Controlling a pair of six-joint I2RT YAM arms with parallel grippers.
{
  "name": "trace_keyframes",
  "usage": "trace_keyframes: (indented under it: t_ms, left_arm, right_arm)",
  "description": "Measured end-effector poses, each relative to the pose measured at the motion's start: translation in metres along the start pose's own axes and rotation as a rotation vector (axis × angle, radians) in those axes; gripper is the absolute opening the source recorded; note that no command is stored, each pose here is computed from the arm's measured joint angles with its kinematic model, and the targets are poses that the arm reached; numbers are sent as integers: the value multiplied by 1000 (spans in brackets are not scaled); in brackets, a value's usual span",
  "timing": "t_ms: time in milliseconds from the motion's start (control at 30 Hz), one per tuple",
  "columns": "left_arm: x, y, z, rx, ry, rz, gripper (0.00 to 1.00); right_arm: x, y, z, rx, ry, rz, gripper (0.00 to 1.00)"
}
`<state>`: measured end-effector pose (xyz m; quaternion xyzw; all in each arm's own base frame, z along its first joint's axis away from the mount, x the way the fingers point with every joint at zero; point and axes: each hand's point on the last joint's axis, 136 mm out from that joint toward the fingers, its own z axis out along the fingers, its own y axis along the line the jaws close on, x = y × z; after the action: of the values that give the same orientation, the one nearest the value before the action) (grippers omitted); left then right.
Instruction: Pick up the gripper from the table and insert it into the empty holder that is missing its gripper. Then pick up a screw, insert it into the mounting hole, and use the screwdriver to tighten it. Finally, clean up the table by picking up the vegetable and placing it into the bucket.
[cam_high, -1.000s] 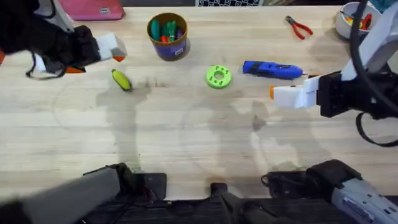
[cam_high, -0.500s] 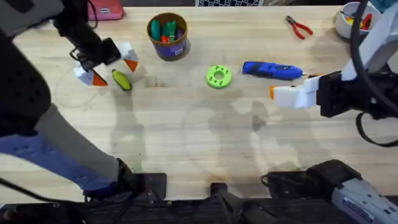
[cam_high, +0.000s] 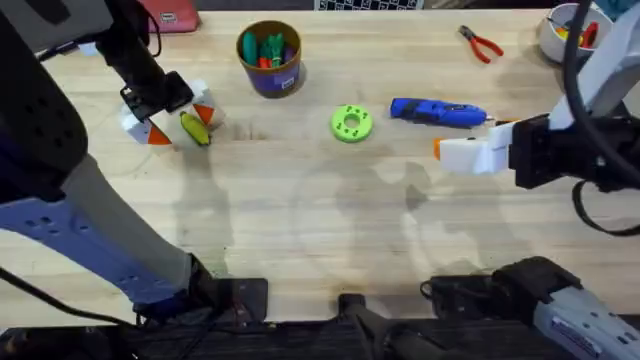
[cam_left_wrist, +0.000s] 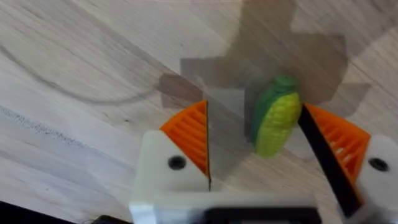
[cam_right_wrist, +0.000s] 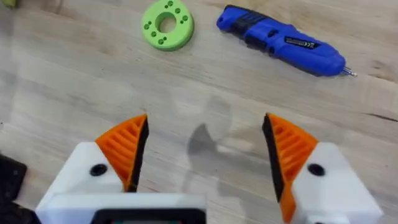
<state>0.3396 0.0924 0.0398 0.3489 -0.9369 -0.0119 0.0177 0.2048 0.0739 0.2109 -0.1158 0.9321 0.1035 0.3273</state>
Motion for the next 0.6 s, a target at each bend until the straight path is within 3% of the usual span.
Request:
trace_keyframes:
  t_ms: [100, 200, 267, 333, 533, 600]
  left_arm:
    - [0, 0, 6, -6, 15, 0, 753]
    - [-1, -8, 8, 21, 21, 4, 376]
    - [-2, -9, 7, 21, 18, 7, 67]
    - [-2, -8, 8, 20, 20, 6, 24]
    - [10, -2, 3, -4, 71, 7, 32]
    - [4, -6, -7, 7, 58, 16, 32]
  right_arm:
    - [1, 0, 0, 0, 3, 0, 994]
    - [1, 0, 0, 0, 3, 0, 994]
    - [1, 0, 0, 0, 3, 0, 994]
    - [1, 0, 0, 0, 4, 0, 994]
    - [1, 0, 0, 0, 5, 1, 993]
    - [1, 0, 0, 0, 5, 1, 994]
